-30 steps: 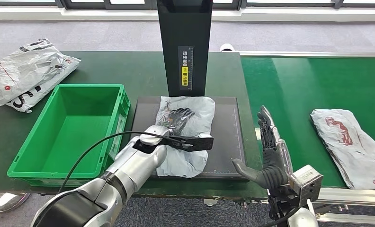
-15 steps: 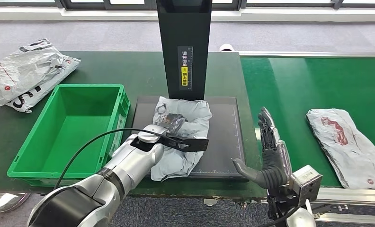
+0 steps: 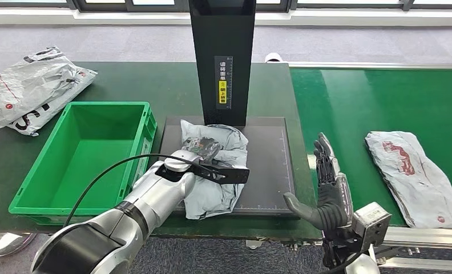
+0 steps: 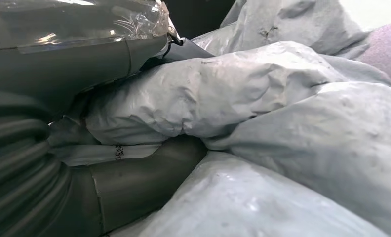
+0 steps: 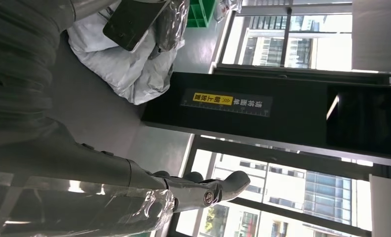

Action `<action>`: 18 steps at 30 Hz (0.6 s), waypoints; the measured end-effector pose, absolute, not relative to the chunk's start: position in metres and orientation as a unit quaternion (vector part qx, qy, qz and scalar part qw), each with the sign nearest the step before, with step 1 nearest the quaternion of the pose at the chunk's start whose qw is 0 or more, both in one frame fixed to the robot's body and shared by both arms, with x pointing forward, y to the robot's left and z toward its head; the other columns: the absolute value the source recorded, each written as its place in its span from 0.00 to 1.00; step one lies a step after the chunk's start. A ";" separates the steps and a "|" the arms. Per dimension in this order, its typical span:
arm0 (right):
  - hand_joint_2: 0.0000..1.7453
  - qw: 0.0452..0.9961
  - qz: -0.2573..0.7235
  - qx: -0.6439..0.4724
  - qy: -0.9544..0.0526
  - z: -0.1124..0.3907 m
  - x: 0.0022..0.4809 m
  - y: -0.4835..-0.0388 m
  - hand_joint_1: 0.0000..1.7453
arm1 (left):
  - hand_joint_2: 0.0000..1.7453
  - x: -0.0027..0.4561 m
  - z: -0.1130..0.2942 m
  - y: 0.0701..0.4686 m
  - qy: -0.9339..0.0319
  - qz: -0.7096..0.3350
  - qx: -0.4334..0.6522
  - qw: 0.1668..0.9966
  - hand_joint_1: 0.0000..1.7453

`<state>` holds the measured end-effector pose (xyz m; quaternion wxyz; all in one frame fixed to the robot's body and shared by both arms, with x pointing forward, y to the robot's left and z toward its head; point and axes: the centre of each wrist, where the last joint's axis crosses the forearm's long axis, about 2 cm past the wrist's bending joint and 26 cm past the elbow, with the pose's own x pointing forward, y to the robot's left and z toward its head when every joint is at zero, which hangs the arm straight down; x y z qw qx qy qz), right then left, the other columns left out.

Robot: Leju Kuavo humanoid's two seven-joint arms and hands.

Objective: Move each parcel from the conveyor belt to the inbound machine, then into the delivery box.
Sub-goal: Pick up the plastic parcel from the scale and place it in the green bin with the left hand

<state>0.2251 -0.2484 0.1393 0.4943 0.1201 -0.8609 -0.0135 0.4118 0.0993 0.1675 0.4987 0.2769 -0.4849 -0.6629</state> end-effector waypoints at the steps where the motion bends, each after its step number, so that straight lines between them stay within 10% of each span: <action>1: 1.00 0.495 -0.014 0.120 -0.860 0.139 0.225 -0.248 0.00 | 1.00 0.412 0.168 0.099 -0.487 -0.661 0.277 0.499 1.00; 18: 1.00 0.499 -0.033 0.072 -0.863 0.141 0.197 -0.268 0.00 | 1.00 0.415 0.245 0.147 -0.694 -0.396 0.363 0.480 1.00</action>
